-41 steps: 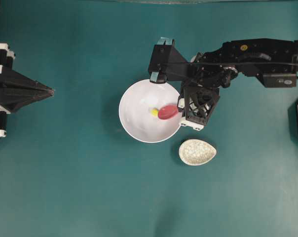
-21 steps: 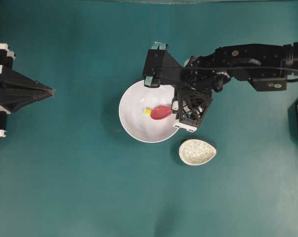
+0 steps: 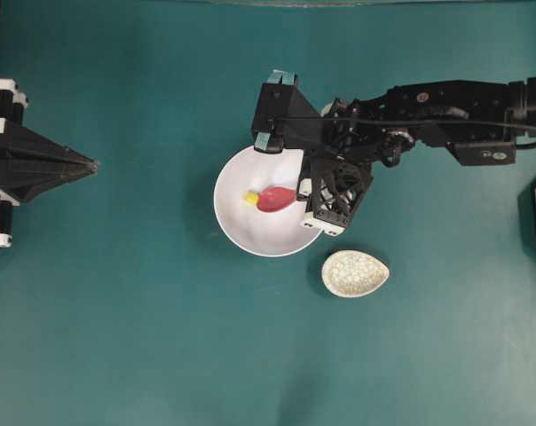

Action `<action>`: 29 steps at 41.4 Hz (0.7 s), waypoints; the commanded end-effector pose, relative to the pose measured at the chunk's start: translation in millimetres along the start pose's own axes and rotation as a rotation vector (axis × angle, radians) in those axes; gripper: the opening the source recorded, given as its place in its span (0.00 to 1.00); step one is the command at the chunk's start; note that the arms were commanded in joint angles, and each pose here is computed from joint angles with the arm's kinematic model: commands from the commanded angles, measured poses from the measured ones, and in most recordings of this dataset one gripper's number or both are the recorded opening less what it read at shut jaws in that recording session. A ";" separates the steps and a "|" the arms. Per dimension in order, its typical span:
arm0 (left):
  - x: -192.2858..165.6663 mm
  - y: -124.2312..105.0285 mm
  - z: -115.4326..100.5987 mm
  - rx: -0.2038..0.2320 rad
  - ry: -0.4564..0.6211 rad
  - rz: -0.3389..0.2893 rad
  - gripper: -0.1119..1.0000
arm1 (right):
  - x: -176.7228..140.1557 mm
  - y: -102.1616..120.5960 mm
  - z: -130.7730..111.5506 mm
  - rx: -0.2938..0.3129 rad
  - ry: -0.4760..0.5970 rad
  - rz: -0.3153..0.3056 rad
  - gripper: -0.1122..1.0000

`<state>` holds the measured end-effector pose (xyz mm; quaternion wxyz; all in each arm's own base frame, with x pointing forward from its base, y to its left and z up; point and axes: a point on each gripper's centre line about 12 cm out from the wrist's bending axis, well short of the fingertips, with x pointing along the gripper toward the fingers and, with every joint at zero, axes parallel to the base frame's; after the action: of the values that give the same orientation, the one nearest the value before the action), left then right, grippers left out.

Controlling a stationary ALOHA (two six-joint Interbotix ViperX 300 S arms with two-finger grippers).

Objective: Scoop the yellow hexagonal prism block from the bowl with a spoon using the right arm.
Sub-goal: 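Push the spoon under the yellow block across the bowl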

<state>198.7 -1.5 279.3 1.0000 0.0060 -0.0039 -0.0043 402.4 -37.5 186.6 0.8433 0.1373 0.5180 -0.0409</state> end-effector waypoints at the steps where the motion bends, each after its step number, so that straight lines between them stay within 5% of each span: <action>1: 2.1 -0.1 2.5 0.001 -0.005 -0.001 0.10 | -9.4 3.5 9.7 -0.010 -0.054 0.005 0.31; 29: 1.9 -0.1 1.8 0.001 -0.003 -0.001 0.10 | -11.0 3.7 21.2 -0.011 -0.146 0.005 0.31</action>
<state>198.7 -1.5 279.5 1.0000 0.0060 -0.0046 -0.0043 412.8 -40.4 192.7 0.8689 0.1337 0.4742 -0.0472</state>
